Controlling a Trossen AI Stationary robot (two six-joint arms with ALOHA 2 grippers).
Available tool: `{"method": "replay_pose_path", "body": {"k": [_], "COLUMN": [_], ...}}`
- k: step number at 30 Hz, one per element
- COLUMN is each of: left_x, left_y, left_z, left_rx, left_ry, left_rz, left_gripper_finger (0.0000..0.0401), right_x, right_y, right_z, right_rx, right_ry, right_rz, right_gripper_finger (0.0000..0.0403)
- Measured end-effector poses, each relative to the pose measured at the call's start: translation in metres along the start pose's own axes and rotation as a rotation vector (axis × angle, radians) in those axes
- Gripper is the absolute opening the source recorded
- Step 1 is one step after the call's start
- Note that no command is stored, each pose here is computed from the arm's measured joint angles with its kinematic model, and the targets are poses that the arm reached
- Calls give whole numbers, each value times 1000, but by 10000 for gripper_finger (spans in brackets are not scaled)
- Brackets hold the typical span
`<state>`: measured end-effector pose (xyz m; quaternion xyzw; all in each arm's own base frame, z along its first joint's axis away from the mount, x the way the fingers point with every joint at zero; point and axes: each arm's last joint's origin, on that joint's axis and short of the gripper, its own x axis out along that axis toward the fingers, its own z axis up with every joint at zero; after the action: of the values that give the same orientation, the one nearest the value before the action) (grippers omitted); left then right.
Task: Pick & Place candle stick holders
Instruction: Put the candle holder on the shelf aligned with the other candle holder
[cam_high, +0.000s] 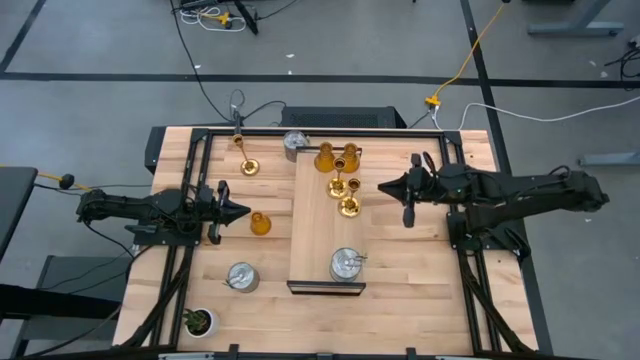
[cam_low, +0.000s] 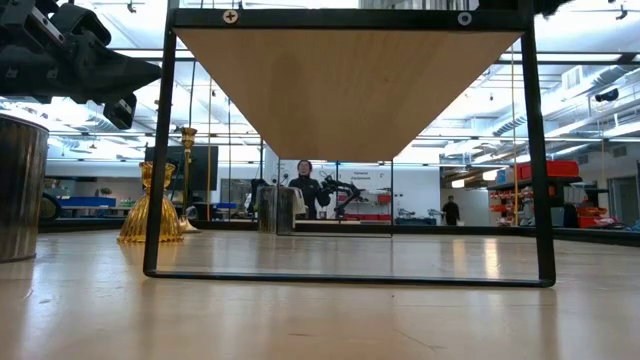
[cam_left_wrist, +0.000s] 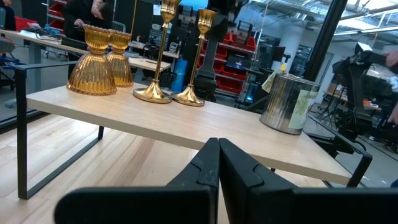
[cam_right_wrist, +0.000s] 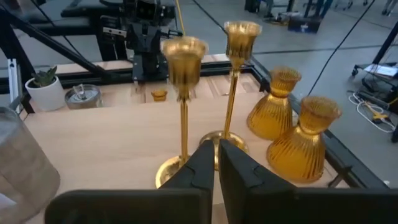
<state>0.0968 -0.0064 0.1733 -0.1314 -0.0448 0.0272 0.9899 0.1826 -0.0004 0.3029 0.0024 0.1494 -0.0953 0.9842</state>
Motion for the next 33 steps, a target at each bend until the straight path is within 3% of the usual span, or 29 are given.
{"method": "replay_pose_path", "body": {"k": [12,22,33], "left_x": [0,0,0], "left_y": [0,0,0], "left_z": [0,0,0], "left_rx": [0,0,0], "left_ry": [0,0,0], "left_rz": [0,0,0], "left_gripper_finger": [10,10,10], "right_x": [5,-4,-13], "right_y": [-2,-5,-5], "right_z": [-61,-90,-122], "right_rx": [17,45,41], "right_ry": [-71,-202,-210], "right_rz": [2,9,30], "right_gripper_finger": [27,27,27]}}
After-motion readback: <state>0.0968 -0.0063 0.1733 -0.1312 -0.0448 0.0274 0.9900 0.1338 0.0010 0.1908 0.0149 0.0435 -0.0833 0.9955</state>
